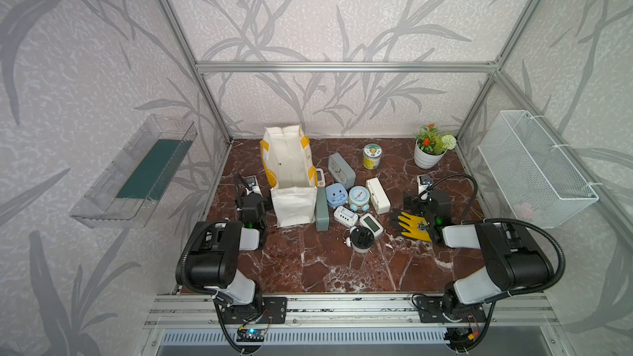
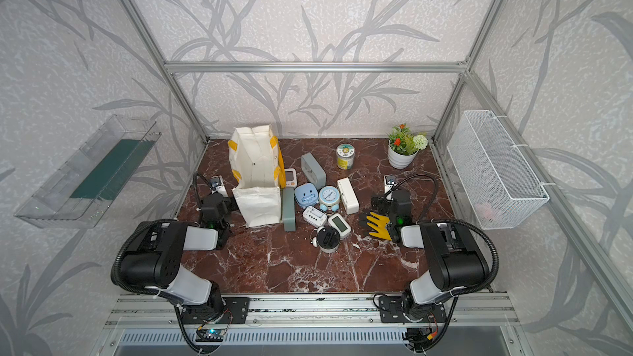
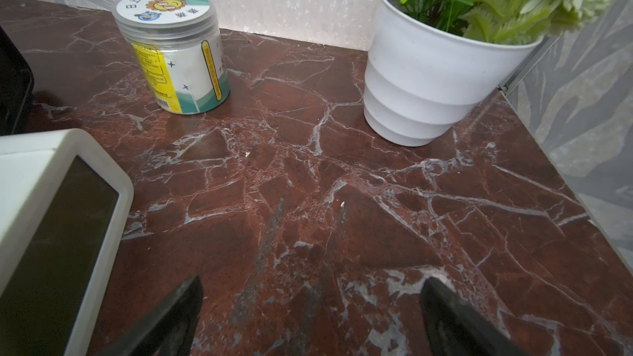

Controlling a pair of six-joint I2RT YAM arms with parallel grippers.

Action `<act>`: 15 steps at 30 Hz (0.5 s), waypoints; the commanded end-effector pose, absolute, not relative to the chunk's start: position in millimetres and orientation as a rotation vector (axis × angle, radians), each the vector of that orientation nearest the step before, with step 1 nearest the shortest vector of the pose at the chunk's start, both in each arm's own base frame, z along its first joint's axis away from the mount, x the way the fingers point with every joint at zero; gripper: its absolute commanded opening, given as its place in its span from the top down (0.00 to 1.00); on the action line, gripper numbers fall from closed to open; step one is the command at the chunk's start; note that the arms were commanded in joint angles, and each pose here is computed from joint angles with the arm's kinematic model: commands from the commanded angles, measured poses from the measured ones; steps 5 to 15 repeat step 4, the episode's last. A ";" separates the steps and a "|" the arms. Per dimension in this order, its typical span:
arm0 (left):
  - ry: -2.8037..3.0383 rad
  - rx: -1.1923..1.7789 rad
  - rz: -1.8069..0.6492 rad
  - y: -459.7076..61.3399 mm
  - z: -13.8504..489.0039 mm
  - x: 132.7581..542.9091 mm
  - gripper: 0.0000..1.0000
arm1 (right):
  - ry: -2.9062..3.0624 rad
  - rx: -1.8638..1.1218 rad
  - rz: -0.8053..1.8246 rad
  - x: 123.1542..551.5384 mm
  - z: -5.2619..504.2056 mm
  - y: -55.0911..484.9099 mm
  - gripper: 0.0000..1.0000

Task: Take the alarm clock out of the canvas bag
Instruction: Reset both arms

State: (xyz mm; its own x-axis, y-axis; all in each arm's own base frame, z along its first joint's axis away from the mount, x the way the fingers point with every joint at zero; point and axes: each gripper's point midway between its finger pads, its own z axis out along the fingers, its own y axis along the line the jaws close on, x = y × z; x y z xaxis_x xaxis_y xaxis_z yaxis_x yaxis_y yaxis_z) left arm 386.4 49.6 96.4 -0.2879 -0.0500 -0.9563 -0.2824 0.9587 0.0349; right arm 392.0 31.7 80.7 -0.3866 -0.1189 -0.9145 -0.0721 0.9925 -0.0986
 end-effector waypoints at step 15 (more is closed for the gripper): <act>1.847 -0.209 0.244 46.3 99.3 389.5 0.01 | 1.946 -0.116 -0.049 398.1 90.1 29.9 0.01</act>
